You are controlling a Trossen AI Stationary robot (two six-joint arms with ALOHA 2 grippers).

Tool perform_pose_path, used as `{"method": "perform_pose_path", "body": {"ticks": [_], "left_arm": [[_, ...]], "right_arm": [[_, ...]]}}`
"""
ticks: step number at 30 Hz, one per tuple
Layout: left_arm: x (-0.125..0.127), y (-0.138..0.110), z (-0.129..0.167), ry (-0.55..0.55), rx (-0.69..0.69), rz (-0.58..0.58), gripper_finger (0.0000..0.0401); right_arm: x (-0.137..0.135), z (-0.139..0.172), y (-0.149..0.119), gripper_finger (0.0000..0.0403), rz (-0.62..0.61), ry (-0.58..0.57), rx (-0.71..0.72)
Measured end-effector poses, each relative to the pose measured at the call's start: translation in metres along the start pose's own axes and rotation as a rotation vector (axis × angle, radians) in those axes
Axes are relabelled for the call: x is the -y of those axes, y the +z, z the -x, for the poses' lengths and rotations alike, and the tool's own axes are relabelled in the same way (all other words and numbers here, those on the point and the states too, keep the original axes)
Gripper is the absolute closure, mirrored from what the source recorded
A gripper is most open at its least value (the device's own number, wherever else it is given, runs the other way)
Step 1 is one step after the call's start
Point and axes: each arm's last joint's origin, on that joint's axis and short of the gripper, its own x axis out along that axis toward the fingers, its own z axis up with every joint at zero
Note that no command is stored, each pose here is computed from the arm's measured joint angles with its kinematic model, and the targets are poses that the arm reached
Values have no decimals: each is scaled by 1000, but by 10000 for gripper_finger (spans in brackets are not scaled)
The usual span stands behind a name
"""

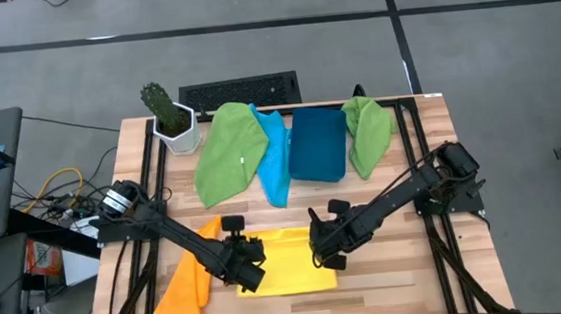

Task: Fold microfiber towels
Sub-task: Fold the yellow towel

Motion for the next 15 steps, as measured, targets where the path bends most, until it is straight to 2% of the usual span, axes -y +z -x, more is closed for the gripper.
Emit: {"method": "perform_pose_path", "body": {"ticks": [6, 15], "left_arm": [[1, 0, 0, 1, 1, 18, 401], [1, -8, 2, -22, -84, 37, 401]], "right_arm": [[0, -5, -2, 360, 1, -9, 20], [3, -9, 2, 358, 11, -5, 55]]}}
